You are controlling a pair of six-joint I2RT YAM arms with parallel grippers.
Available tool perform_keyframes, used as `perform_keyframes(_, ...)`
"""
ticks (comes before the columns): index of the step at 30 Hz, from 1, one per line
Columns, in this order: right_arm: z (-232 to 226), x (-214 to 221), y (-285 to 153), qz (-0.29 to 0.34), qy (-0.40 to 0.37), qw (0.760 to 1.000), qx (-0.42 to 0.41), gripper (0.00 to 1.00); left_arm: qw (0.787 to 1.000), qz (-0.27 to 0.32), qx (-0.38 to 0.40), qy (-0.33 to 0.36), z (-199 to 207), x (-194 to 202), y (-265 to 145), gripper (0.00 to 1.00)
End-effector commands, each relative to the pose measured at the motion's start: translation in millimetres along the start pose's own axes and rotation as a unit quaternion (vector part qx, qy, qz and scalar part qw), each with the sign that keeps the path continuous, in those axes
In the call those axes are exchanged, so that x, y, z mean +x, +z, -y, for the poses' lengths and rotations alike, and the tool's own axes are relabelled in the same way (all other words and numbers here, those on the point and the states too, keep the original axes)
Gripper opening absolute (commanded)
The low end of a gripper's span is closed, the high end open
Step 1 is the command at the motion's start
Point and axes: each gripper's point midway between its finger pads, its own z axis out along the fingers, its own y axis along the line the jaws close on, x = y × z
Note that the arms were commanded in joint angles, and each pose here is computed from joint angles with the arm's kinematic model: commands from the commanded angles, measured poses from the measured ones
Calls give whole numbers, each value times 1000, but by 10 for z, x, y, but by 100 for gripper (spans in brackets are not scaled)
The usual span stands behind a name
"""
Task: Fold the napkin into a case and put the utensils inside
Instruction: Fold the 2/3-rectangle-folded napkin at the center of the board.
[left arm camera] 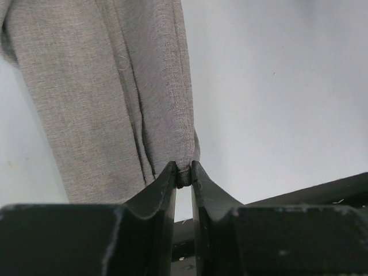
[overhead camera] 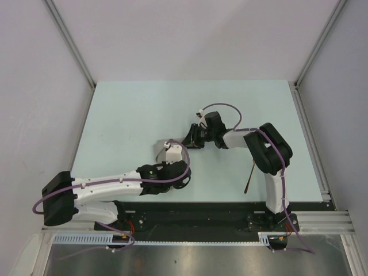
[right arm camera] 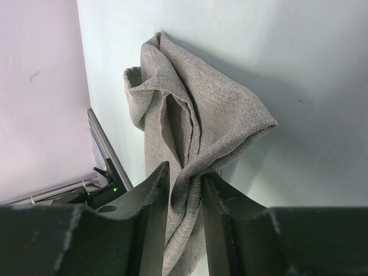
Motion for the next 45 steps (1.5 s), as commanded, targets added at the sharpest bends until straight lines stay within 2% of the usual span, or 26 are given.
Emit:
perform_keyframes(1, -77, -43, -5, 1, -17, 1000, -10, 33, 999, 6, 31, -9, 91, -70, -14, 19)
perform_keyframes(4, -83, -56, -25, 4, -23, 1000, -5, 30, 999, 0, 34, -12, 86, -35, 8, 11)
perform_keyframes(6, -117, -43, -27, 2, -28, 1000, -5, 28, 999, -5, 37, -9, 89, -5, 12, 13)
perform_keyframes(9, -174, -42, -16, 1, -32, 999, -8, 28, 999, -3, 42, -10, 77, -3, -7, 24)
perform_keyframes(10, -181, -28, -5, -2, -33, 999, -9, 29, 999, 1, 45, -14, 80, -25, -16, 32)
perform_keyframes(13, -166, -2, -8, -7, -35, 999, -6, 34, 998, 12, 55, -27, 71, -132, -95, 43)
perform_keyframes(16, -150, 21, -30, -9, -36, 999, -4, 37, 997, 17, 62, -42, 42, -242, -156, 50)
perform_keyframes(19, -140, 63, -51, -14, -37, 999, -1, 38, 994, 37, 77, -74, -25, -463, -247, 51)
perform_keyframes(26, -152, 69, -136, -8, -49, 999, 8, 41, 990, 58, 26, -128, -526, -906, 13, 45)
perform_keyframes(31, -161, 82, -134, -13, -50, 999, 4, 33, 983, 70, 1, -170, -795, -1198, 284, 40)
perform_keyframes(36, -179, 92, -117, -16, -50, 999, 3, 25, 980, 71, -30, -182, -976, -1345, 596, 35)
perform_keyframes(45, -195, 130, -125, -21, -62, 998, 8, 25, 980, 48, -61, -185, -1161, -1300, 1061, 27)
